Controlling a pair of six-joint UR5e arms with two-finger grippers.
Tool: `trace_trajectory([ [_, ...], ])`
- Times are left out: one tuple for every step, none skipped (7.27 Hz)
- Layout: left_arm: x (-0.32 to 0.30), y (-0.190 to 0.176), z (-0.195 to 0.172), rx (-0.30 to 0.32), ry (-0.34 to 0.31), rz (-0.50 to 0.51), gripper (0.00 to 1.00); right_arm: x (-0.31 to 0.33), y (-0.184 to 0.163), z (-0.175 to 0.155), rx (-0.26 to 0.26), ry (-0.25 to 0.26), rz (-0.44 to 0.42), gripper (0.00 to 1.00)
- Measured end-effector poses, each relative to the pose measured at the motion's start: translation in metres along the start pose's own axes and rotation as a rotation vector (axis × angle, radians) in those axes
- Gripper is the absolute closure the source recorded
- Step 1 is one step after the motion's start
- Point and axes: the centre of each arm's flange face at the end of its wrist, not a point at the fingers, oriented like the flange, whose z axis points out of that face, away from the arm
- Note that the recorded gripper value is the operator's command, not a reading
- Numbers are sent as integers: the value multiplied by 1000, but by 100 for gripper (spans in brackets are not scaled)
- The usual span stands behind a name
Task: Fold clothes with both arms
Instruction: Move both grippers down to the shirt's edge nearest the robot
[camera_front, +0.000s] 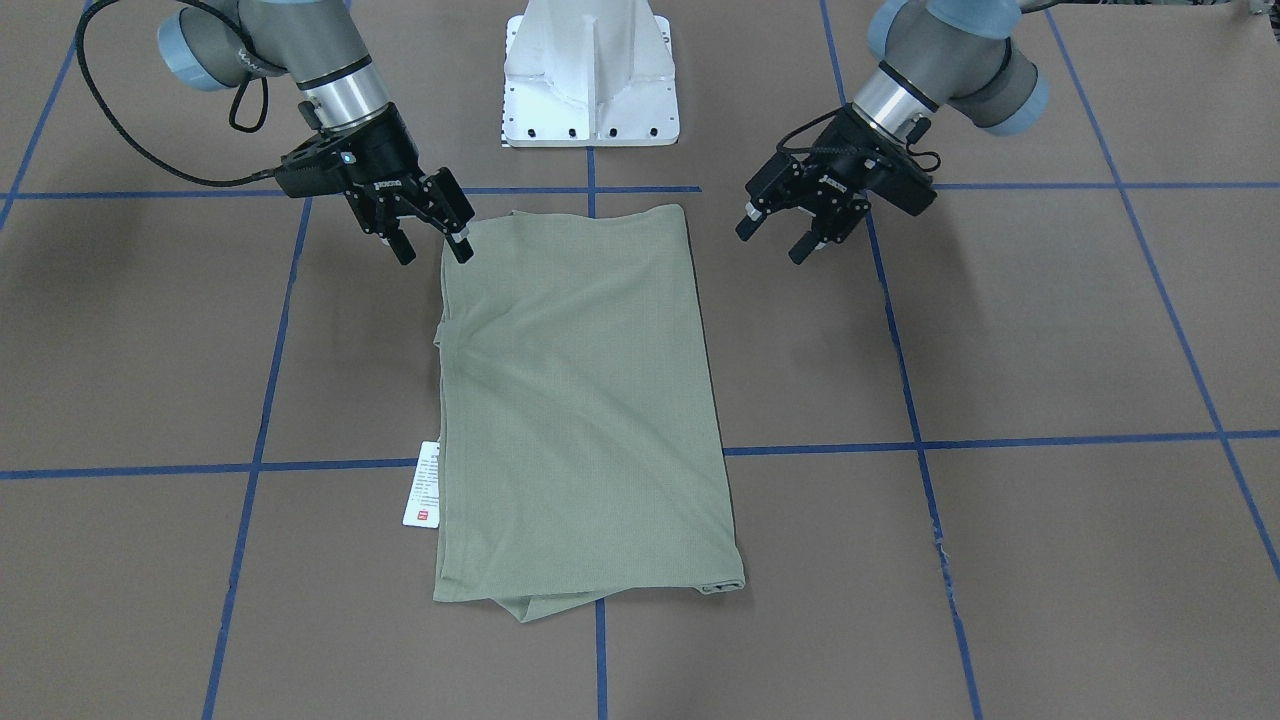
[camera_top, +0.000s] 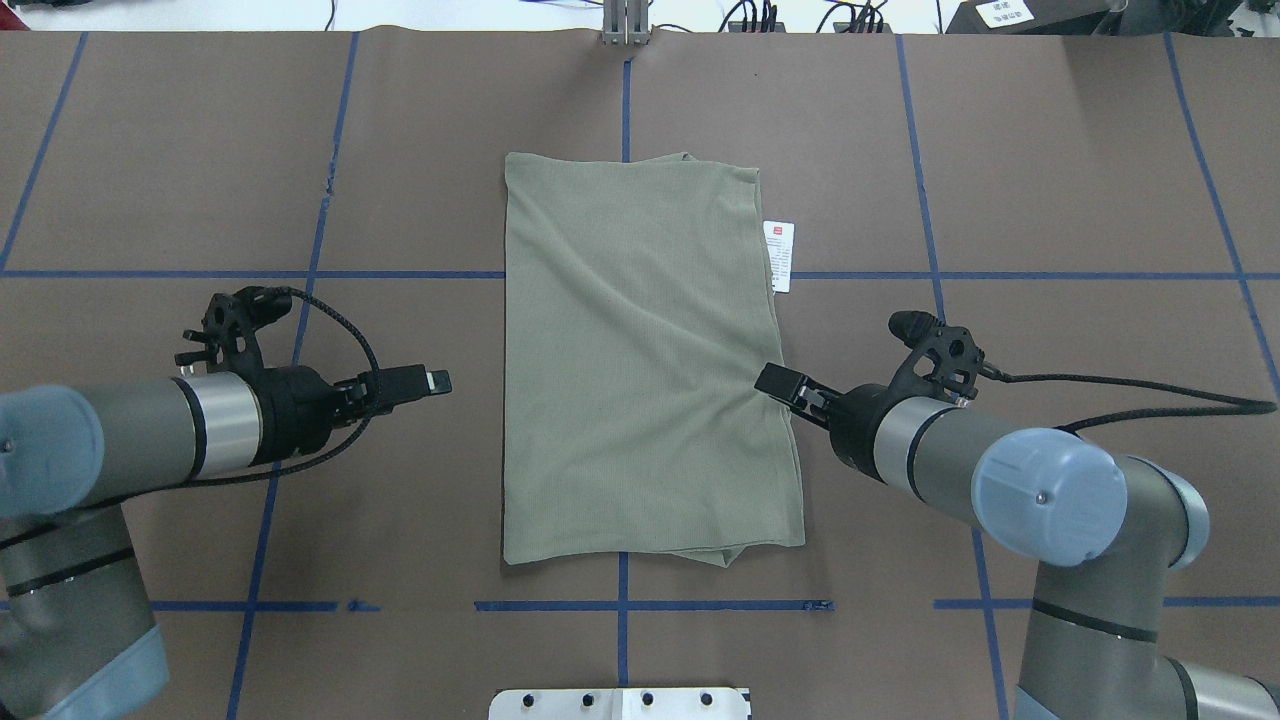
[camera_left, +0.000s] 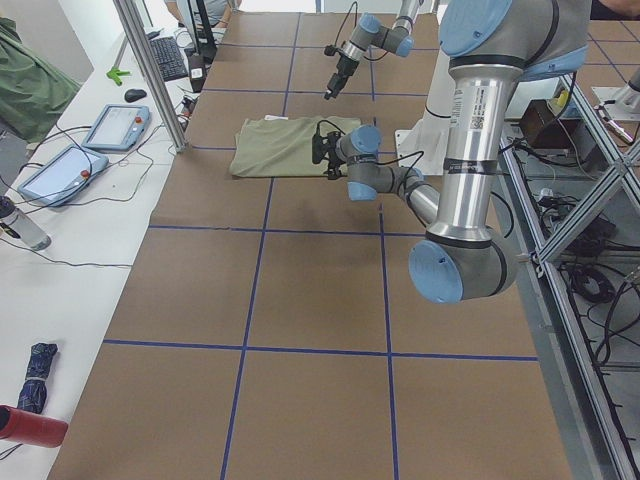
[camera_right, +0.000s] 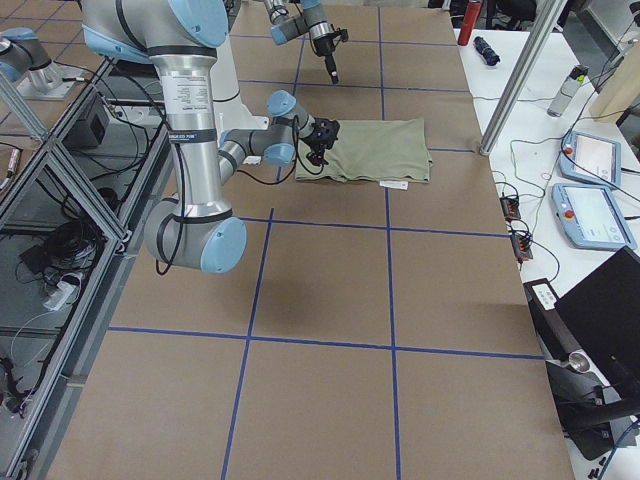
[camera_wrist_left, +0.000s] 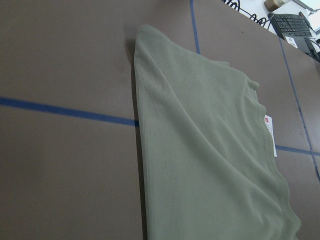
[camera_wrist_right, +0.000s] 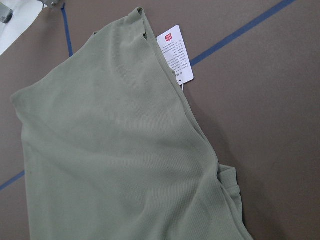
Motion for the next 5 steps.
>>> trace_trajectory([
  [-2, 32, 6, 12, -8, -100, 8, 10, 16, -4, 21, -36, 34, 0],
  [-5, 63, 18, 25, -28, -195, 10, 17, 26, -6, 36, -54, 53, 0],
  [-6, 87, 33, 38, -48, -261, 10, 19, 30, -7, 43, -62, 61, 0],
  [-4, 102, 52, 49, -58, -299, 10, 20, 33, -7, 45, -64, 63, 0],
  [-2, 112, 67, 52, -62, -314, 10, 20, 34, -7, 46, -66, 63, 0],
])
